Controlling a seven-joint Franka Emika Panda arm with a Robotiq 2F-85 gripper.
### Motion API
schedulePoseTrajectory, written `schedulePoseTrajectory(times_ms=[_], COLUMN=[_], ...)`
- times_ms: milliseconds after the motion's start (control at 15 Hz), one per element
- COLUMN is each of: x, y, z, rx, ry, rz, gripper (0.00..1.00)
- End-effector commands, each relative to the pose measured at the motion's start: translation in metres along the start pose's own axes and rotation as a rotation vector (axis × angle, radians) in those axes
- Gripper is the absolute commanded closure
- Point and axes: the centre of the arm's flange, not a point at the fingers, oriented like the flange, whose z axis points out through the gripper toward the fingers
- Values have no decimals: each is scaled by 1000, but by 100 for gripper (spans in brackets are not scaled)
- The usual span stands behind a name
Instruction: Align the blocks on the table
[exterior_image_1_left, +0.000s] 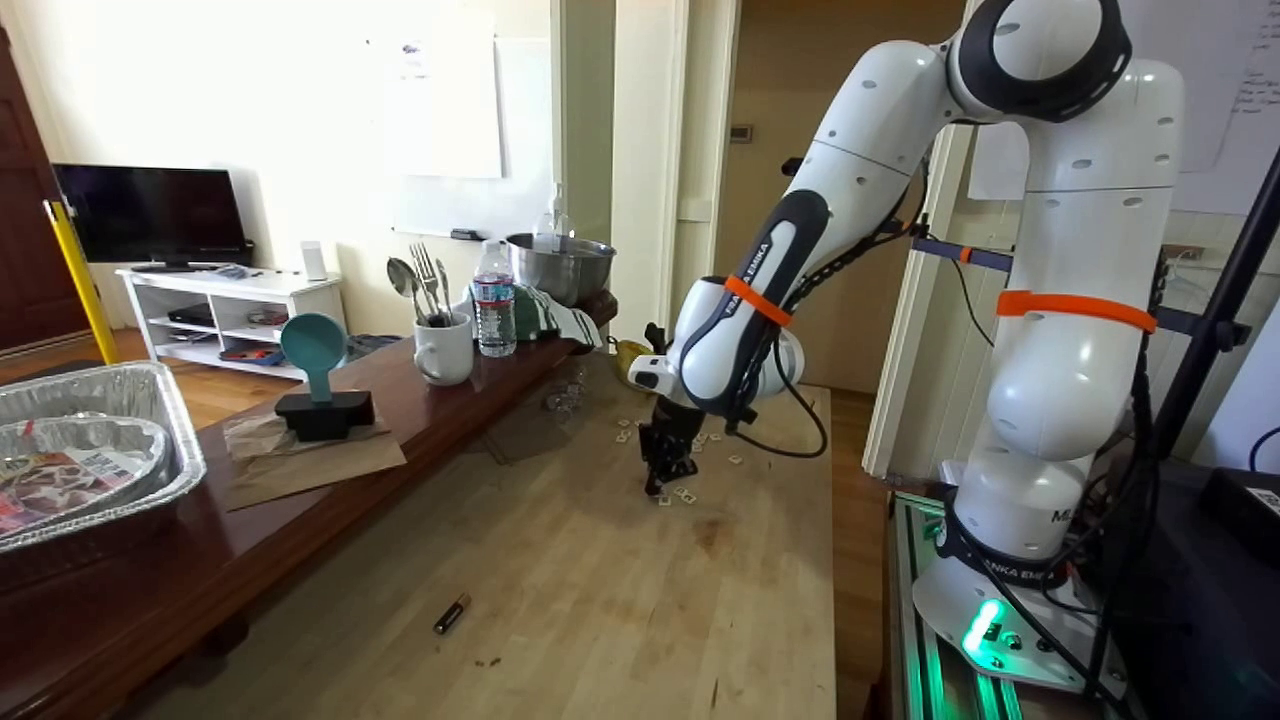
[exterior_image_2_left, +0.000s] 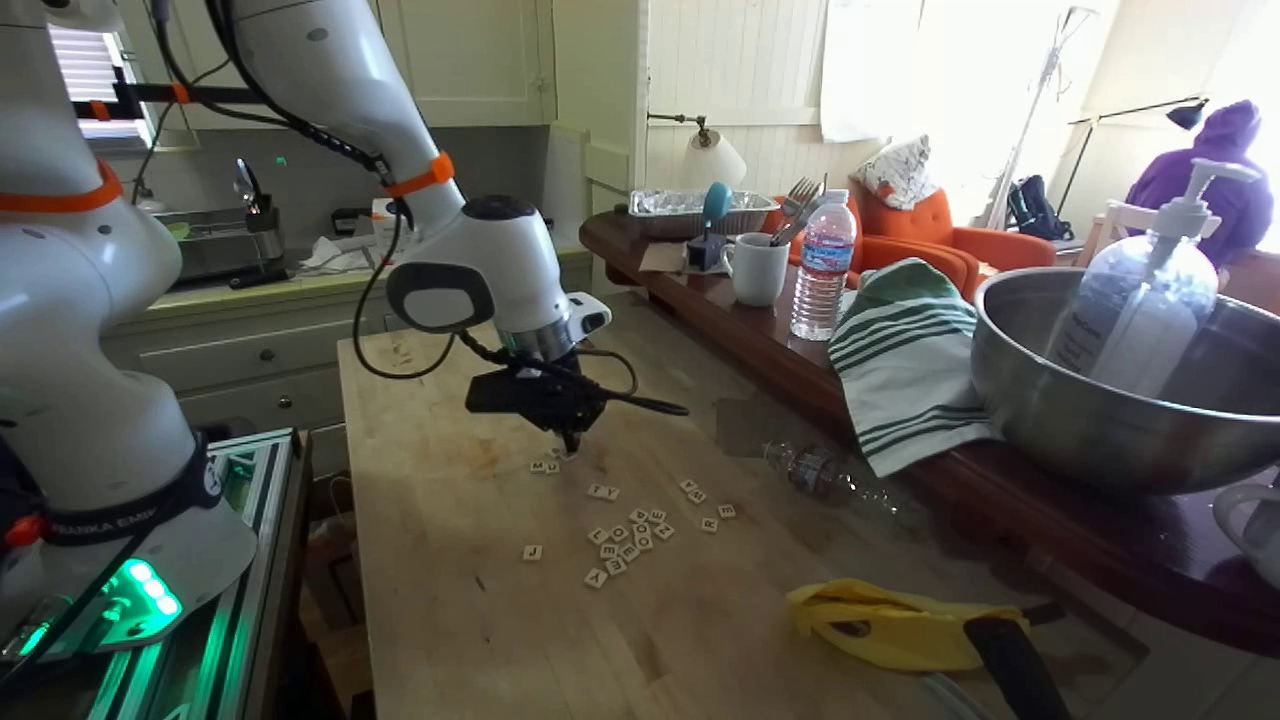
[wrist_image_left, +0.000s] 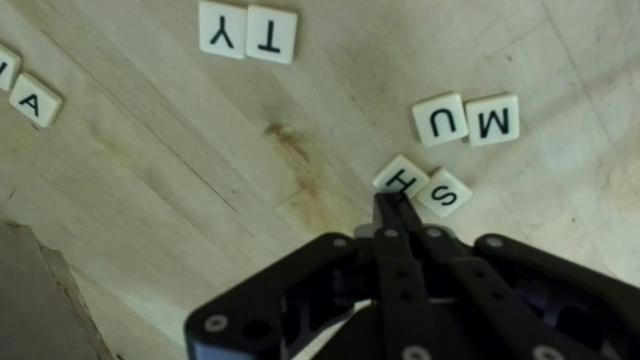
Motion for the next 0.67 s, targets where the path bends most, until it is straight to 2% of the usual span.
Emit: schedulePoseTrajectory(times_ms=[0, 400, 600], x=[-12, -9, -14], y=[-8, -10, -7], z=[-8, -39, -42], rx=[9, -43, -58], ry=[7, 57, 10], rz=[-13, 78, 114], gripper=[100, 100, 100])
